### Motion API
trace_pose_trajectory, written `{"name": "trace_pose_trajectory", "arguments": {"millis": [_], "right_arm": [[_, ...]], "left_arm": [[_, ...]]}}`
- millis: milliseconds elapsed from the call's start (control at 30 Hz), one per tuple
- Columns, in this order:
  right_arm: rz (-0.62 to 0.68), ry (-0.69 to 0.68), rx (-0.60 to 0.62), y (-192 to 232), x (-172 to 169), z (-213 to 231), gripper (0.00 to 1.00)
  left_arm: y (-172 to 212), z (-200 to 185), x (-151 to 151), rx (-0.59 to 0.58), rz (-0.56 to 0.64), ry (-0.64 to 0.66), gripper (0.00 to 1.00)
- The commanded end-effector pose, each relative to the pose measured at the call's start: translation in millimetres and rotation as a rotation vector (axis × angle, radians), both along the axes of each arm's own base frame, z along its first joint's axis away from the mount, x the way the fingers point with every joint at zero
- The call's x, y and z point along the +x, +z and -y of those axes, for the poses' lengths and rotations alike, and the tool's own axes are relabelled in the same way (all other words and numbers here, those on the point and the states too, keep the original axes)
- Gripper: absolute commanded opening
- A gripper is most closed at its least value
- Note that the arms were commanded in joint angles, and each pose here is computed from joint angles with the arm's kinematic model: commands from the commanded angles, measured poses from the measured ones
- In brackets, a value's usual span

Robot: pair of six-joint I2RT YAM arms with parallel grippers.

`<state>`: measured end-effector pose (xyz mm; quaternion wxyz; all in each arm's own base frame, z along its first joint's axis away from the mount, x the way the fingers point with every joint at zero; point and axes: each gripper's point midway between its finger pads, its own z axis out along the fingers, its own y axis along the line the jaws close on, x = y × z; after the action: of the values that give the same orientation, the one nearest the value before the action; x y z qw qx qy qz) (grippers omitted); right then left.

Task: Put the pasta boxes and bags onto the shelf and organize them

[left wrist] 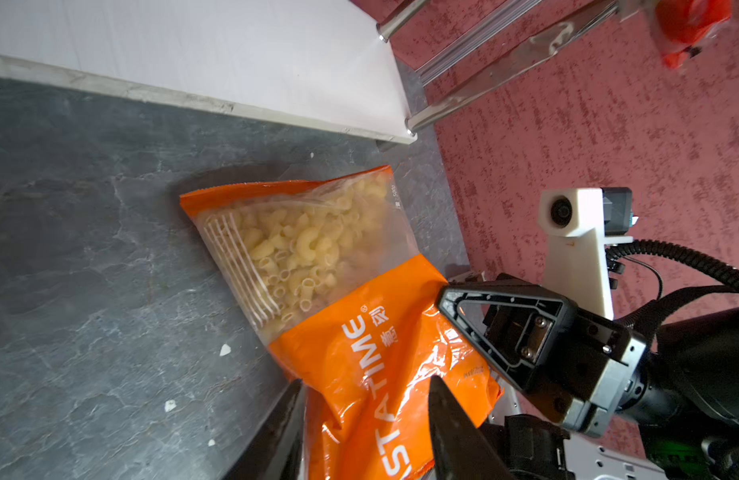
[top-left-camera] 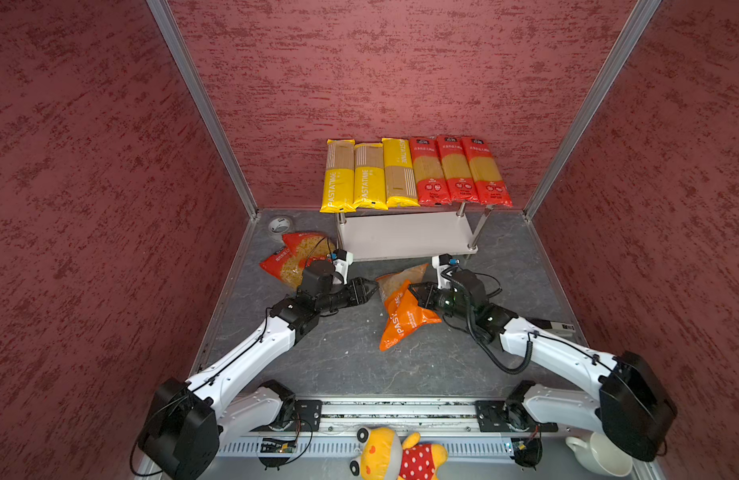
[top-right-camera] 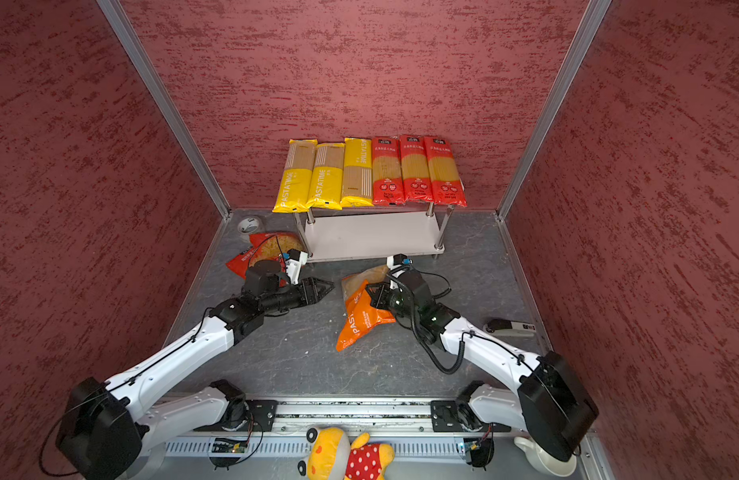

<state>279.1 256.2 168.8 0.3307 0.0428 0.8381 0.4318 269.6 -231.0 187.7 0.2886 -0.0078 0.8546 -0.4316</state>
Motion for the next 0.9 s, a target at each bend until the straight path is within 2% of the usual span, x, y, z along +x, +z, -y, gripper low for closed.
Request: {"name": "trace_pose_trajectory", "arguments": {"millis": [0,100,133,267,367,433,600,733,867], "right_arm": [[-0.016,-0.072,0.074,0.1,-1.3,12.6,0.00],[-0.095,-0.083,0.048,-26.4,-12.6,20.9,0.00],[-0.123,-0.090,0.028,-35.0,-17.0,25.6,0.03],[-0.176,-0.110,-0.062,-50.3,-28.9,48.8,0.39],[-0.161,-0.095,-0.129,-49.6,-33.5,61.9,0.56],[-0.150,-0.104,-0.185,-48.6,-31.2,73.0,0.63],[-0.135,-0.044,-0.181,-40.7,-20.9,63.0,0.67],[-0.175,0.023,-0.119,-42.0,-12.2,39.6,0.67],[-0.216,0.047,-0.071,-49.1,-5.2,25.5,0.67]], "left_arm": [[-27.3,9.9,-9.3,0.016,-0.056,-0.008,0.54],[-43.5,26.0,-15.5,0.049,-0.089,-0.045,0.57],[-48.5,31.4,-17.8,0.063,-0.099,-0.060,0.58],[-66.6,48.1,-28.2,0.144,-0.152,-0.105,0.62],[-83.2,56.3,-37.4,0.197,-0.193,-0.121,0.68],[-96.0,60.4,-42.5,0.216,-0.235,-0.126,0.71],[-113.5,72.8,-43.6,0.212,-0.289,-0.127,0.74],[-123.1,72.0,-39.4,0.224,-0.302,-0.104,0.71],[-124.5,75.0,-31.6,0.186,-0.279,-0.087,0.67]]}}
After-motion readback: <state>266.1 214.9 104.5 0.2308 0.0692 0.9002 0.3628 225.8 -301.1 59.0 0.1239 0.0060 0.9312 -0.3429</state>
